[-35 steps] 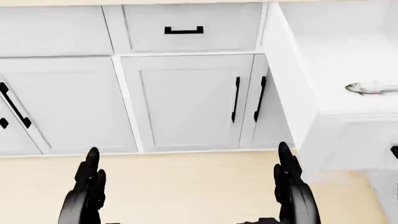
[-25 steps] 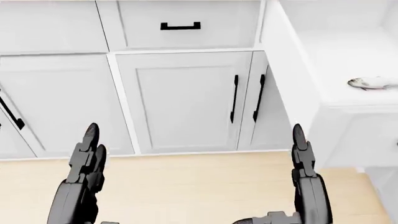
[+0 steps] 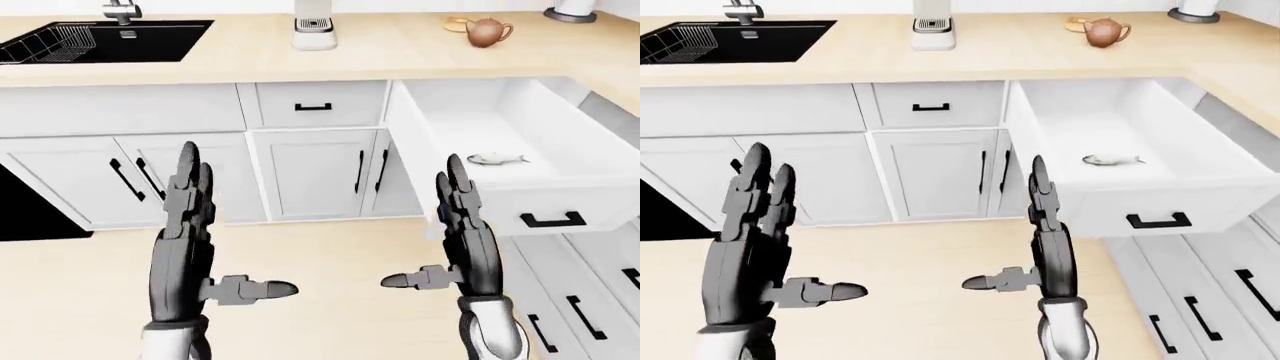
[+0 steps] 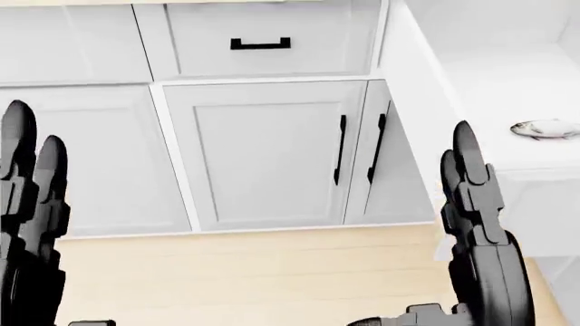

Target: Close the right drawer.

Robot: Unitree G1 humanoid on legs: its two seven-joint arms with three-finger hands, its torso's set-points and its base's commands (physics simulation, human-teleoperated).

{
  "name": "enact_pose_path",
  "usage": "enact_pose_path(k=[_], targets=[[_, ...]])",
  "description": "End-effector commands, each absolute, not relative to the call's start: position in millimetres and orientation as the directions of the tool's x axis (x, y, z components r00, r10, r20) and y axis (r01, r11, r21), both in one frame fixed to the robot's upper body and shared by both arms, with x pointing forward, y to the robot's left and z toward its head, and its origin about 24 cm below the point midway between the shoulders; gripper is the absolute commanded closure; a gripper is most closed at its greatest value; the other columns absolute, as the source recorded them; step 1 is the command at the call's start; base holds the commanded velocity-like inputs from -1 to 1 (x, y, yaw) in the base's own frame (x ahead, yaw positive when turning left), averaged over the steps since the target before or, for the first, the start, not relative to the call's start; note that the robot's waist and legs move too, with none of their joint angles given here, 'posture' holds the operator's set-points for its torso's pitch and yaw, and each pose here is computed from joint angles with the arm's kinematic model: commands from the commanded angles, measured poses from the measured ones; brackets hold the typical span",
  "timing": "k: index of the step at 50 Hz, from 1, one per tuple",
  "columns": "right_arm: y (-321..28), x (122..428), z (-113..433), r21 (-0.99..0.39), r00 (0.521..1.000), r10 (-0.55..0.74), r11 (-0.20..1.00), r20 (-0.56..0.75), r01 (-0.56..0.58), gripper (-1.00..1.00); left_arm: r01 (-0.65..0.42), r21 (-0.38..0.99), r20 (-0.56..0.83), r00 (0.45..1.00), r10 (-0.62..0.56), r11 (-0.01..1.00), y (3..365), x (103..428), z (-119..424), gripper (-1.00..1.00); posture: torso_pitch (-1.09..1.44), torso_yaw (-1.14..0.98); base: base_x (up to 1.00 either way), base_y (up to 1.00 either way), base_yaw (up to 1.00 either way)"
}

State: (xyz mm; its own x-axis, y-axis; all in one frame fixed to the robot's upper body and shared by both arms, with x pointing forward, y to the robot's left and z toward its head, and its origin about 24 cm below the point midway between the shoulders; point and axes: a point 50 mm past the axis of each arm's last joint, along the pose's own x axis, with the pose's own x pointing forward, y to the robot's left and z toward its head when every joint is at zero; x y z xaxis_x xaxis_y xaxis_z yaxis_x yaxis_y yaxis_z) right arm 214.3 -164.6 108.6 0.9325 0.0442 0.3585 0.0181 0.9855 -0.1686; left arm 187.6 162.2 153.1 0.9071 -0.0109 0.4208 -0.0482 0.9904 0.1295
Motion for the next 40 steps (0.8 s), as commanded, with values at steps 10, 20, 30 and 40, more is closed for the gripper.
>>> enact_pose_path(k=[10, 20, 30, 40], targets=[[-166, 170, 174, -0.147, 0.716, 0.029, 0.984, 0.698, 0.104, -1.0, -0.055, 0.097, 0.699, 0.715, -0.029, 0.994, 160, 141, 209, -1.0, 0.0, 0.0, 0.0, 0.0, 0.0], [-169, 145, 200, -0.121, 0.617, 0.01, 0.983, 0.787, 0.138, -1.0, -0.073, 0.103, 0.807, 0.59, -0.04, 0.992, 162, 117, 217, -1.0, 0.0, 0.0, 0.0, 0.0, 0.0], [-166, 126, 218, -0.12, 0.558, 0.009, 0.979, 0.83, 0.162, -1.0, -0.084, 0.1, 0.814, 0.579, -0.033, 0.992, 164, 115, 218, -1.0, 0.0, 0.0, 0.0, 0.0, 0.0], [-164, 130, 215, -0.118, 0.573, 0.023, 0.985, 0.819, 0.13, -1.0, -0.085, 0.101, 0.813, 0.581, -0.033, 0.991, 163, 115, 218, -1.0, 0.0, 0.0, 0.0, 0.0, 0.0]])
